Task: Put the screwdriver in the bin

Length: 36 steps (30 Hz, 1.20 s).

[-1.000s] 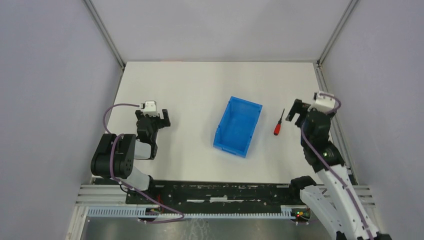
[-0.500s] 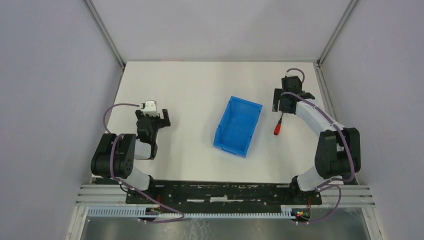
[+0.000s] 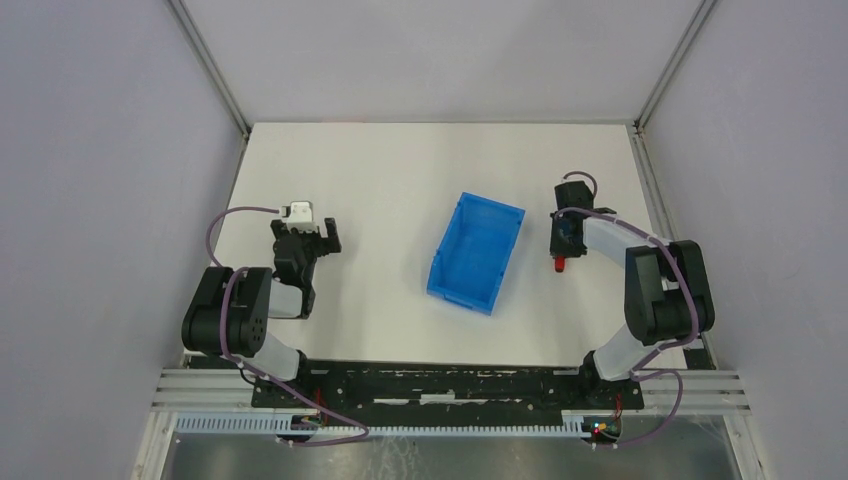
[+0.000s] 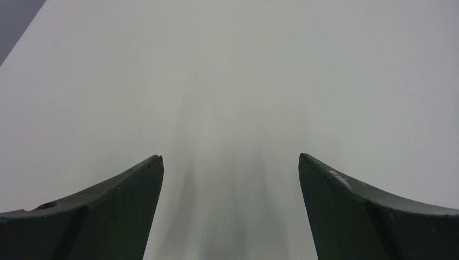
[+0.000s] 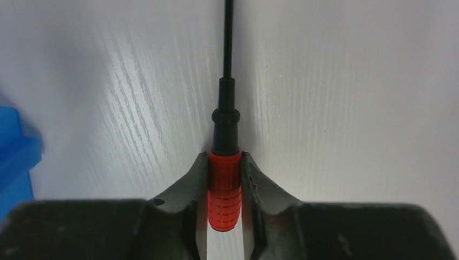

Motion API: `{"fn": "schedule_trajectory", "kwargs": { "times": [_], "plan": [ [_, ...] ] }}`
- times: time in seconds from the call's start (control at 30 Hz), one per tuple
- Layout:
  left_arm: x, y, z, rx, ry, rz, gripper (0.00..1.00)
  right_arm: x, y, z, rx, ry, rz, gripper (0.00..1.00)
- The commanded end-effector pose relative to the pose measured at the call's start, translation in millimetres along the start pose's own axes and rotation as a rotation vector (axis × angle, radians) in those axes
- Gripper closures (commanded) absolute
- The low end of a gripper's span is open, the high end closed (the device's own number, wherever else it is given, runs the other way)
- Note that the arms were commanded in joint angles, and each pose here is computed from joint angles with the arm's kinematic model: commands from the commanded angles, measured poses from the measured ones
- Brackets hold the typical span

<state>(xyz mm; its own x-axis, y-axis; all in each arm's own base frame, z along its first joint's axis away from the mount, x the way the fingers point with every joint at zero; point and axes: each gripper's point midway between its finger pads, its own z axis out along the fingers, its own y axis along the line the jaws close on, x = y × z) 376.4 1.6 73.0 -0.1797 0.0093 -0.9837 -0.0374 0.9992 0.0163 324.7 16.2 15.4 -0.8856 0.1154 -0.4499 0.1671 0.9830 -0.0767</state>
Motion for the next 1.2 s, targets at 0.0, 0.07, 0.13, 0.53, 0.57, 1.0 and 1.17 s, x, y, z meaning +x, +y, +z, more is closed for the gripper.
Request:
{"fn": "schedule_trajectory", "kwargs": {
  "times": [0.0,0.07,0.13,0.53,0.57,1.0,1.17],
  "plan": [
    [-15,-1,1,0.007,-0.050,-0.033,0.00,3,-4,6,-0.006,0.042,-0.009,0.92],
    [-15,-1,1,0.007,-0.050,-0.033,0.00,-16,-3,-11,-0.022,0.012,-0.015,1.00],
    [-15,-1,1,0.007,-0.050,-0.033,0.00,-41,-4,-38,-0.029,-0.042,-0.015,1.00],
    [-15,-1,1,0.008,-0.050,-0.033,0.00,-115,24,-210,-0.254,-0.283,-0.011,1.00],
    [-15,-1,1,0.007,-0.050,-0.033,0.00,-119,29,-216,-0.267,-0.324,0.013,1.00],
    [-15,-1,1,0.007,-0.050,-0.033,0.00,-45,186,-203,-0.474,-0.340,-0.085,1.00],
    [-15,-1,1,0.007,-0.050,-0.033,0.00,-8,201,-164,-0.448,-0.277,-0.111,1.00]
  ]
}}
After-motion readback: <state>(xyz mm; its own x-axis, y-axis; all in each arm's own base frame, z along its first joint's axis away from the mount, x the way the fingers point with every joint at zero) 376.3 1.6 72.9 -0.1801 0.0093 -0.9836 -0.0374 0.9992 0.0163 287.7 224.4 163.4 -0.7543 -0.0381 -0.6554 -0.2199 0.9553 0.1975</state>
